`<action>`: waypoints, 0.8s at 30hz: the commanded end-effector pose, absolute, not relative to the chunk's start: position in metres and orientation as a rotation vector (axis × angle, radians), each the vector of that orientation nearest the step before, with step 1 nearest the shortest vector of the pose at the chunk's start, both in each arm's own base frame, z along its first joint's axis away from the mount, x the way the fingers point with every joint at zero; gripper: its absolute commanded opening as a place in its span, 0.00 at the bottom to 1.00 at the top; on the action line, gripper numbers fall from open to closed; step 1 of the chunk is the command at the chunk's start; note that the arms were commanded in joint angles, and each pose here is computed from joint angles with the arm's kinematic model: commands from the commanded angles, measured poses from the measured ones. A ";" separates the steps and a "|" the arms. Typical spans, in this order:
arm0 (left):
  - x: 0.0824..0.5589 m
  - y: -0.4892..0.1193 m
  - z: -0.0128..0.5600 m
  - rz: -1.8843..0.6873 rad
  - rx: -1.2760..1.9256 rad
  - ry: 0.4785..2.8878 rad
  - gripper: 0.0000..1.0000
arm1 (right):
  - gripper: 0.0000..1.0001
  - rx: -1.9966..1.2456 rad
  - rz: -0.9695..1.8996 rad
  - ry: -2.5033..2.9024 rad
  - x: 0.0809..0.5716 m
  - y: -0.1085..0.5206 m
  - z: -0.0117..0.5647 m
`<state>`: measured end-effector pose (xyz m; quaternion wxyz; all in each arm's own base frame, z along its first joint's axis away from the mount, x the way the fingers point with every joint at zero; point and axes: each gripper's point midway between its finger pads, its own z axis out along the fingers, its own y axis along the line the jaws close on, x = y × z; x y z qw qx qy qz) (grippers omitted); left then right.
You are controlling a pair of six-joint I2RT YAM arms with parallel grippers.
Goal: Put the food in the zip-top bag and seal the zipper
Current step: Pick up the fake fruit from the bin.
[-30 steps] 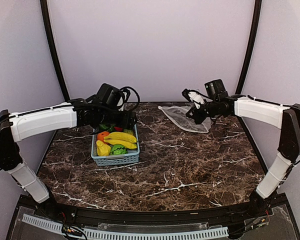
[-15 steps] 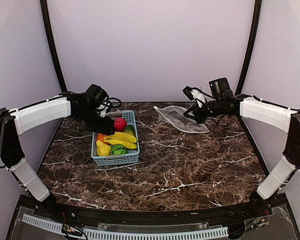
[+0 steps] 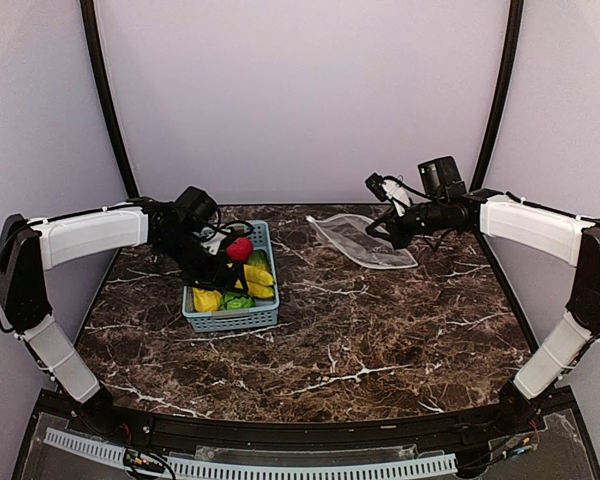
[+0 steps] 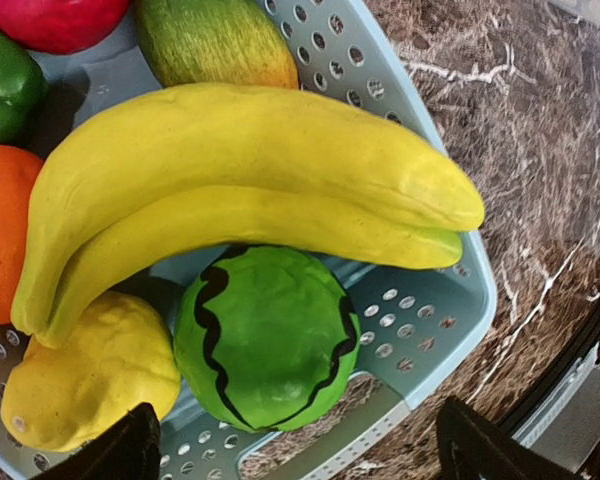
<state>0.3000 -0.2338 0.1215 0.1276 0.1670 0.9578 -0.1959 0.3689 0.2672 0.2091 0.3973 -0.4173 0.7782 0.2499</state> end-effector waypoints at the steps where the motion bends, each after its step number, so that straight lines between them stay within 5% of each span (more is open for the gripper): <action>1: 0.295 -0.233 0.104 -0.548 0.462 2.836 0.99 | 0.00 -1.056 0.644 1.946 0.368 0.268 0.213; 17: 0.301 -0.248 0.069 -0.407 0.434 2.911 0.69 | 0.00 -1.053 0.645 1.964 0.370 0.268 0.206; 24: 0.308 -0.241 0.114 -0.314 0.497 2.875 0.60 | 0.00 -1.056 0.640 1.957 0.369 0.268 0.210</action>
